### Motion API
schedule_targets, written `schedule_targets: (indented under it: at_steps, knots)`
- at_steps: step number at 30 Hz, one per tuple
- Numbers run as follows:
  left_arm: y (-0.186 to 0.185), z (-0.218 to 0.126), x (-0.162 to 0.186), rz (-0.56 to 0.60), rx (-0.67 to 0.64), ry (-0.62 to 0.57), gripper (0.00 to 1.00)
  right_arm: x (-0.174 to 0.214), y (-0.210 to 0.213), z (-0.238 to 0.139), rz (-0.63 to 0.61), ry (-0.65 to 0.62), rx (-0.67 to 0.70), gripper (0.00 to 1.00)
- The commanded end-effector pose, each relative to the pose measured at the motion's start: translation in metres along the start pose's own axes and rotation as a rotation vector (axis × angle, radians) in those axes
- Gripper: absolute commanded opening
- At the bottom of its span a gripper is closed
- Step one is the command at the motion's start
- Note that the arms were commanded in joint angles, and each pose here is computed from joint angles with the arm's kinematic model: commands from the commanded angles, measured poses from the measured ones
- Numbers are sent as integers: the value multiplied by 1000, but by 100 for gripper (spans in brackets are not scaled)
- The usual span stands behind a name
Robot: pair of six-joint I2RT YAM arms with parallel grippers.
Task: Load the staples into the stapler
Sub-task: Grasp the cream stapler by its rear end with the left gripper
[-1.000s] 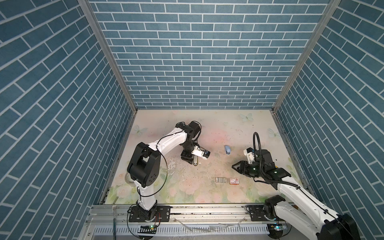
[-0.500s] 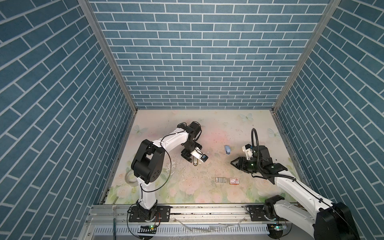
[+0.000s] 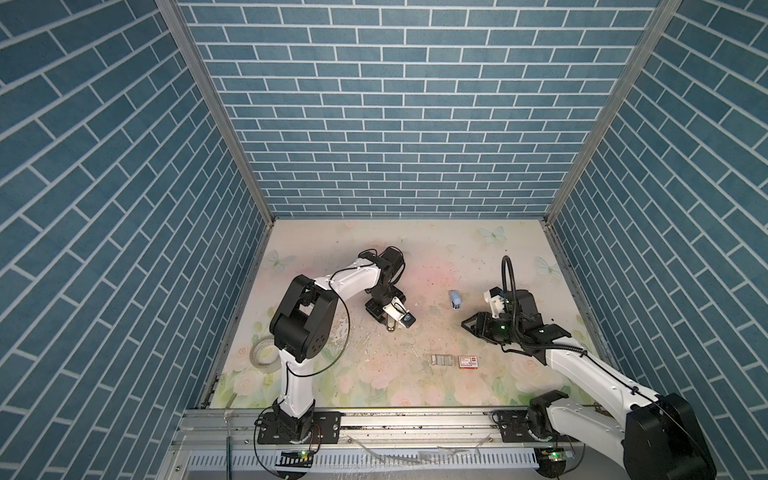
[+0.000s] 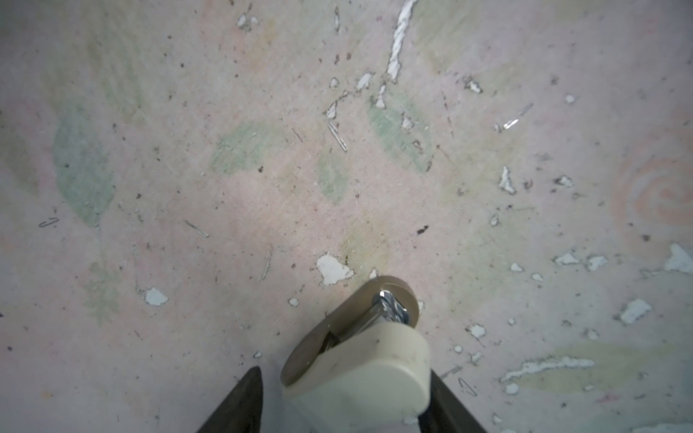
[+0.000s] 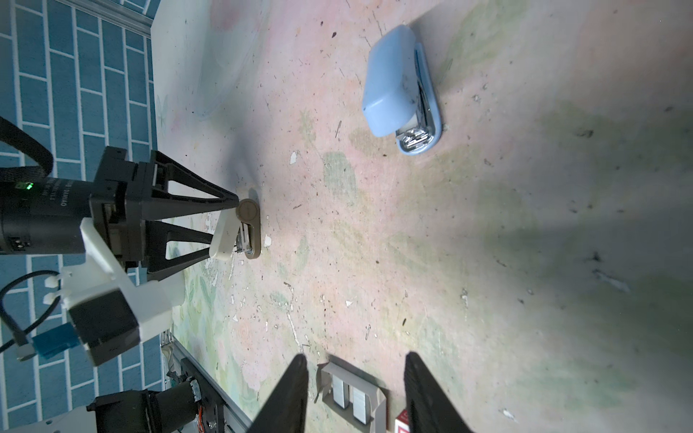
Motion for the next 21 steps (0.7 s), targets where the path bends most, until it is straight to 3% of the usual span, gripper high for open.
schedule_targets:
  at_steps: [1,5,12,14,17,21]
  knots:
    - [-6,10,1,-9,23,10,57,-5,0,-1,7,-25,8,42]
    - [-9,14,2,-32,17,28,47,-5,0,-1,8,-26,9,40]
    - [-12,7,-3,-126,17,31,38,-6,0,-1,2,-33,12,39]
    - [-14,4,-4,-170,27,30,40,-7,0,0,-2,-35,12,40]
    - [-20,1,-6,-229,36,27,55,-10,-1,2,-8,-35,7,40]
    - [-24,-3,-10,-298,32,4,60,-12,-2,7,-10,-27,1,41]
Point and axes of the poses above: each gripper's point midway between its finger pads, its own z axis out along the fingers, its own y axis along the line the jaws close on, x = y × z, the point moved 10 cm from there along -z, back along the fingers, and after that the axes turned 14 degrees about -z, right-handed, at the moved point
